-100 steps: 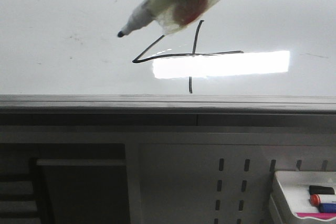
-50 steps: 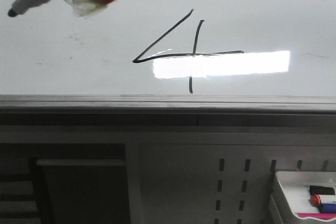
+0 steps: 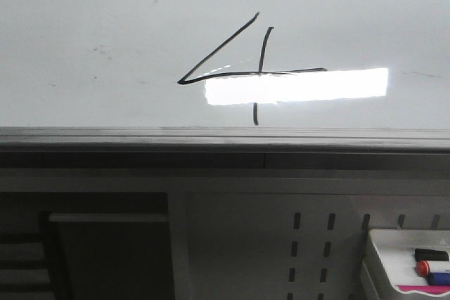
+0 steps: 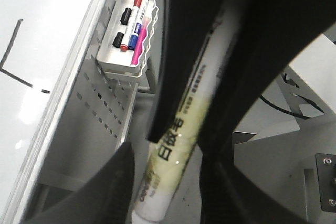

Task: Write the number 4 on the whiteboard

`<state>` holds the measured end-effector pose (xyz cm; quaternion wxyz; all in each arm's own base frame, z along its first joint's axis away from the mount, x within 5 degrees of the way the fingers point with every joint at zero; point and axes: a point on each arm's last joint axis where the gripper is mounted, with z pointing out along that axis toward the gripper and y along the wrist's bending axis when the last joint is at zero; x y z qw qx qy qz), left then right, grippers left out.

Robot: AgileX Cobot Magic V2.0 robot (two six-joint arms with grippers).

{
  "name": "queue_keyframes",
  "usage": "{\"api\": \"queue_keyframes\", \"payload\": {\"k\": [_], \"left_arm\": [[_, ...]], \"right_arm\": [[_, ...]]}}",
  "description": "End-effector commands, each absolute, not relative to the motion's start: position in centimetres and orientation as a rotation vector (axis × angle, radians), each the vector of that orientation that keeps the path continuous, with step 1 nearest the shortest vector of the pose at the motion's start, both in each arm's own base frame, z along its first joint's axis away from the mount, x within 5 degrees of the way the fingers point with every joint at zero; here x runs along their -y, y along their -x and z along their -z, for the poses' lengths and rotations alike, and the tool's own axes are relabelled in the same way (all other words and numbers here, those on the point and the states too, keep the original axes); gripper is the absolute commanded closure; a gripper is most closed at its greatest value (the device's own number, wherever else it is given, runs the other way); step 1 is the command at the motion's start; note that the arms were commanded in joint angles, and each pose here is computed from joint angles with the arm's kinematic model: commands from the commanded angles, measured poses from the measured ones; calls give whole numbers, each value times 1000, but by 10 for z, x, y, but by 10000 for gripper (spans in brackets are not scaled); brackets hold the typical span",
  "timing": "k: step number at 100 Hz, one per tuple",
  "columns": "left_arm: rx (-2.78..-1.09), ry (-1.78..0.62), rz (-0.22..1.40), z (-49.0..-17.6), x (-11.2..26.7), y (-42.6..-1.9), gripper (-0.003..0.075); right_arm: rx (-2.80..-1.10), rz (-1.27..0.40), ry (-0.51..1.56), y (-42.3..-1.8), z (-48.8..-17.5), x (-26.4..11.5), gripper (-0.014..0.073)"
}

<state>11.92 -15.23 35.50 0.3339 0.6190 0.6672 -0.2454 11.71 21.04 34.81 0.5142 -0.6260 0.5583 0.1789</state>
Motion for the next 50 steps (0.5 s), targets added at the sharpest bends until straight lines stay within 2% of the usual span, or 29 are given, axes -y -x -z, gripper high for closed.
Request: {"api": "queue_keyframes", "payload": {"k": [1,21,50], "left_arm": [[-1683,-1549,665,-370,156,-120,522],[-1679,-1539,657,-371,156,-121,743],[-1636,-1574,628,-371,156,-121,740]], "right_arm": [[-1268,-422,1399,-118,-372,-207,659],[-1268,-422,1399,-118,-372,-207,659],[-1265,-419,1391,-118,-373,-207,651]]}}
